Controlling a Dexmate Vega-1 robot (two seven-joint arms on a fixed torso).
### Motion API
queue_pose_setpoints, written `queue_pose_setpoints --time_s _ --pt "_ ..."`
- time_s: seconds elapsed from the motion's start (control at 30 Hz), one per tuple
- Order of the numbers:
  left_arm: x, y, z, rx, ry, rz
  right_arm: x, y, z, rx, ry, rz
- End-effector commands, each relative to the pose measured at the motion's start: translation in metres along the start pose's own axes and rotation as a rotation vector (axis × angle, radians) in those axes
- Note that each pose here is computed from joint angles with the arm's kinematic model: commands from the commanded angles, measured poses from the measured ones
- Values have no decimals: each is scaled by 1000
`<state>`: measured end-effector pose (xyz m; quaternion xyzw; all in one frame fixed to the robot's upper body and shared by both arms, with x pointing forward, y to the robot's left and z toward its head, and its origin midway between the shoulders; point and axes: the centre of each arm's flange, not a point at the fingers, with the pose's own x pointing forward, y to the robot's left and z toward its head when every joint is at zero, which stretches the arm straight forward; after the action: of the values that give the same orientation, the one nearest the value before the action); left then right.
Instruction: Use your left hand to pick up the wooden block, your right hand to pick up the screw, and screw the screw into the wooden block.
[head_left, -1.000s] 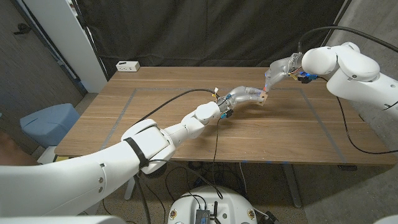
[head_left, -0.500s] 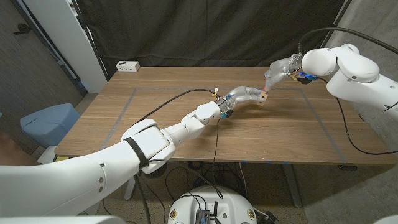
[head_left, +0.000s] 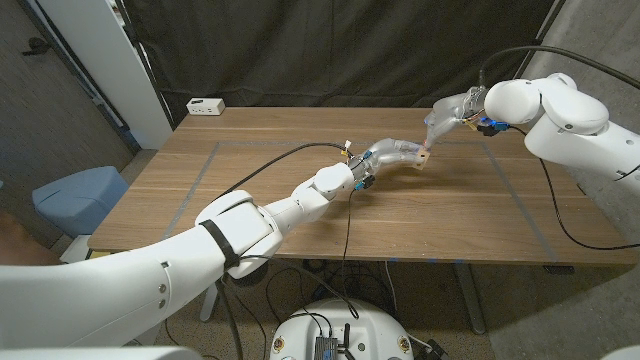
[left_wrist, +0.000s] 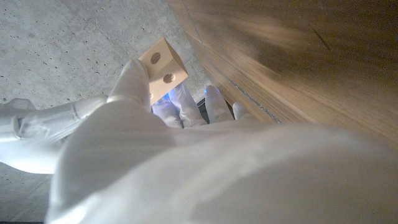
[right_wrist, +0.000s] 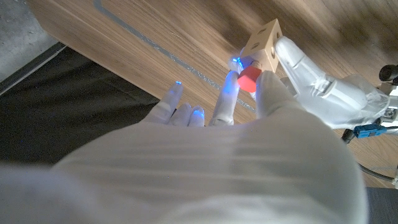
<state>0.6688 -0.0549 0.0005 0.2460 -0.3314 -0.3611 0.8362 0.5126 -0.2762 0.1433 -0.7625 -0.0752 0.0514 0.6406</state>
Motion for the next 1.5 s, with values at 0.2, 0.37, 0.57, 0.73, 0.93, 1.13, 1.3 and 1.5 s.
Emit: queue_pose_setpoints --time_s 0.2,0.37,0.57,0.73,0.93,1.13,1.3,1.5 --pt "0 2 0 -1 4 0 2 -1 2 -2 10 -24" --pt "0 2 0 0 5 -1 4 -1 3 -11 16 -28" --pt "-1 3 -1 -4 8 -1 6 0 4 -11 25 -27" --pt "-1 2 -2 -4 9 -2 7 1 4 -16 36 -23" --pt "0 3 -2 -5 16 -3 8 1 4 -15 46 -21" --pt "1 3 -3 -3 25 -3 10 3 4 -12 48 -14" --pt "2 4 -3 -3 33 -3 11 4 4 -9 49 -15" --pt "2 4 -4 -6 39 -3 12 4 4 -1 46 -23"
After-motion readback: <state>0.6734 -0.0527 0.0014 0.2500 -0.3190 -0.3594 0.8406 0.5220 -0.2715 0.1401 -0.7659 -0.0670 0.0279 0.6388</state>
